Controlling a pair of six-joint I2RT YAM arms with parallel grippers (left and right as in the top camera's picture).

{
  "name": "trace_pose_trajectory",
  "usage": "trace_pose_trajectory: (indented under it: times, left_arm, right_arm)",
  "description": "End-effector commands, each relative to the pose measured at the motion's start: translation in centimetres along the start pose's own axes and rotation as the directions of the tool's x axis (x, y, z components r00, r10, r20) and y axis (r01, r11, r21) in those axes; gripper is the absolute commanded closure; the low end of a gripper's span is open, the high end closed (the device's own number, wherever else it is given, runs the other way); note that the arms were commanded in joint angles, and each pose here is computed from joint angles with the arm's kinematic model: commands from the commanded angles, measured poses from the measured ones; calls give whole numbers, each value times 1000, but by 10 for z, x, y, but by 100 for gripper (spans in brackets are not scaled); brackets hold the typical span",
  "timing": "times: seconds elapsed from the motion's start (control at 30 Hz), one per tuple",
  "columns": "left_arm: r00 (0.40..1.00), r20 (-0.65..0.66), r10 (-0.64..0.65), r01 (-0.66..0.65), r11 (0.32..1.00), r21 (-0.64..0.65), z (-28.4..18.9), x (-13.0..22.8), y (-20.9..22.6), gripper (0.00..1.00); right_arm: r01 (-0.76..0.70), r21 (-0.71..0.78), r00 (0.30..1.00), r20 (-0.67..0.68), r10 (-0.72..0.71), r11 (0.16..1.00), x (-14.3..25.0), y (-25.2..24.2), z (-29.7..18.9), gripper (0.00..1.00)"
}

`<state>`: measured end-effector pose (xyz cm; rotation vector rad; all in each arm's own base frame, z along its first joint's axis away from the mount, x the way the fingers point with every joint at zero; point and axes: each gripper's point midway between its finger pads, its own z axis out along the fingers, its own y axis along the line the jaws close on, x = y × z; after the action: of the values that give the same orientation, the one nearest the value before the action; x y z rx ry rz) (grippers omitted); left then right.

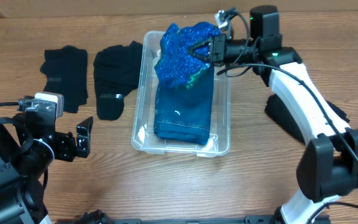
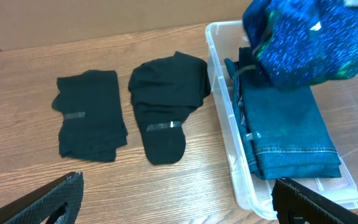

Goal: Pack container
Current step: 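Lift the sequined garment with the right gripper and place it atop the denim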

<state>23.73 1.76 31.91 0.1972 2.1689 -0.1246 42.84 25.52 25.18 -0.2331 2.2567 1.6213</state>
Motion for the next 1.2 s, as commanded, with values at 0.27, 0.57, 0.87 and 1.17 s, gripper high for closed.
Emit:
trace_pose_trajectory:
  times: [0.27, 0.57, 0.87, 1.17]
  left_arm:
    - [1000, 9, 20, -20, 1000, 6, -1, -2, -1, 0]
    - [1000, 9, 20, -20, 1000, 6, -1, -2, -1, 0]
    - [1000, 9, 20, -20, 1000, 6, -1, -2, -1, 0]
    - [1000, 9, 20, -20, 1000, 6, -1, -2, -1, 0]
  right_arm:
    - [-47, 86, 999, 27, 45, 995, -4, -21, 27, 96]
    - [-236, 276, 972, 78, 223, 932, 6, -93, 35, 96]
    - [-273, 313, 962, 120, 247, 910, 0, -89, 40, 96]
    - [-296, 565, 955, 190, 228, 770, 0, -112, 4, 0]
